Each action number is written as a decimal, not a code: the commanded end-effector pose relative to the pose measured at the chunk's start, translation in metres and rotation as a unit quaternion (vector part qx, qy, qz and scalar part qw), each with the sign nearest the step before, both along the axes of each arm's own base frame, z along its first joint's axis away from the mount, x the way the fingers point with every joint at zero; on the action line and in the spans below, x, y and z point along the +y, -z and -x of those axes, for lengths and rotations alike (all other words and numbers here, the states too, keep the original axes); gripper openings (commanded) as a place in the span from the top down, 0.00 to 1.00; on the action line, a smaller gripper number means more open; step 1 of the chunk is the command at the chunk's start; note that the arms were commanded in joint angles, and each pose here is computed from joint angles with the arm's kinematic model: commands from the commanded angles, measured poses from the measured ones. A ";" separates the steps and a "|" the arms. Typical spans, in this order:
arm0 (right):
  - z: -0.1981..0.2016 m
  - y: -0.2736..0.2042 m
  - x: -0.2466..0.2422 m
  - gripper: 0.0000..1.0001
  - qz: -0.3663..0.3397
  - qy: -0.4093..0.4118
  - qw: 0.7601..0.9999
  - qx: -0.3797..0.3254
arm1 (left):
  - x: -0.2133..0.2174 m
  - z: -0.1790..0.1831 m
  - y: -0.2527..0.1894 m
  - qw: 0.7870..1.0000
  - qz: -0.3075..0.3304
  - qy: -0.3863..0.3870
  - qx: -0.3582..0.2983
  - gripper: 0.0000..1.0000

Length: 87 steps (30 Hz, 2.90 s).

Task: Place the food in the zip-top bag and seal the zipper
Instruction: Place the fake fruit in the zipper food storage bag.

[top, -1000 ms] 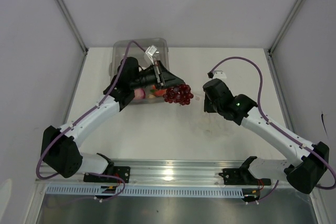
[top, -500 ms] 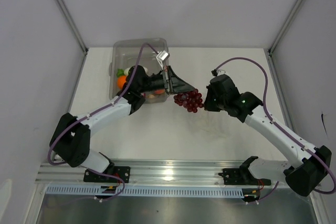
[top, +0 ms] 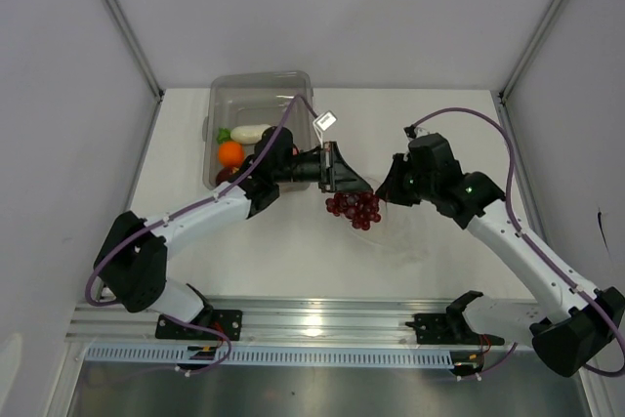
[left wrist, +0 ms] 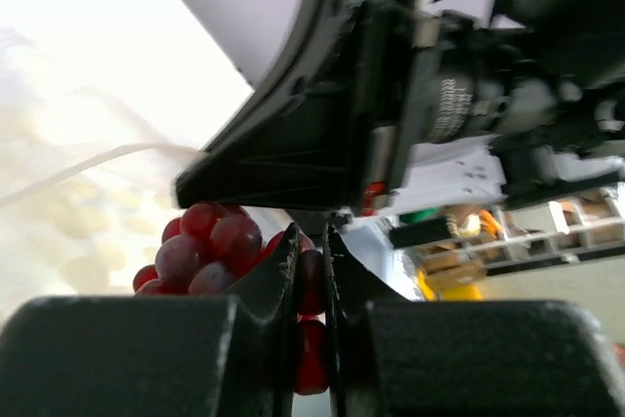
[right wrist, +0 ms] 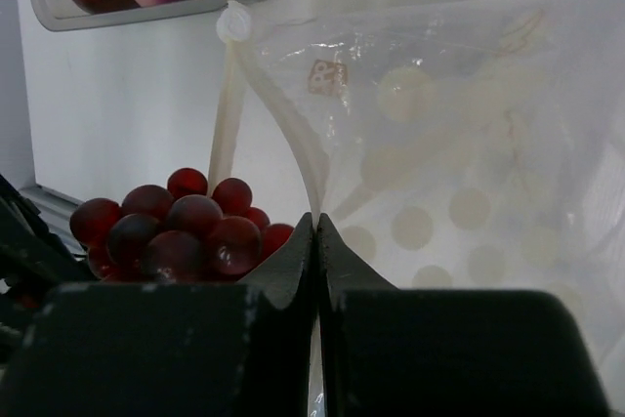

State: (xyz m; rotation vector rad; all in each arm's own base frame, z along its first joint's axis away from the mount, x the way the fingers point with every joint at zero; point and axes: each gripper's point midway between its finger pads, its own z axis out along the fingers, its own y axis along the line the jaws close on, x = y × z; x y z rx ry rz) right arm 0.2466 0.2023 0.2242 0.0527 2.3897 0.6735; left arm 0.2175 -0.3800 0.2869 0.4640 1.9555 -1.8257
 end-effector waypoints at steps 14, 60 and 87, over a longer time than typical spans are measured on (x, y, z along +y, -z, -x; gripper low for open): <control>-0.004 -0.032 0.010 1.00 -0.060 -0.022 0.998 -0.021 | -0.011 -0.009 -0.001 0.975 -0.178 -0.053 -0.123 0.99; 0.004 -0.035 -0.008 1.00 -0.071 -0.002 0.997 -0.029 | 0.036 -0.011 0.071 0.945 -0.248 -0.153 -0.147 0.39; 0.035 -0.066 0.001 1.00 -0.109 -0.080 0.990 -0.033 | 0.043 -0.010 0.134 0.939 -0.272 -0.133 -0.163 0.49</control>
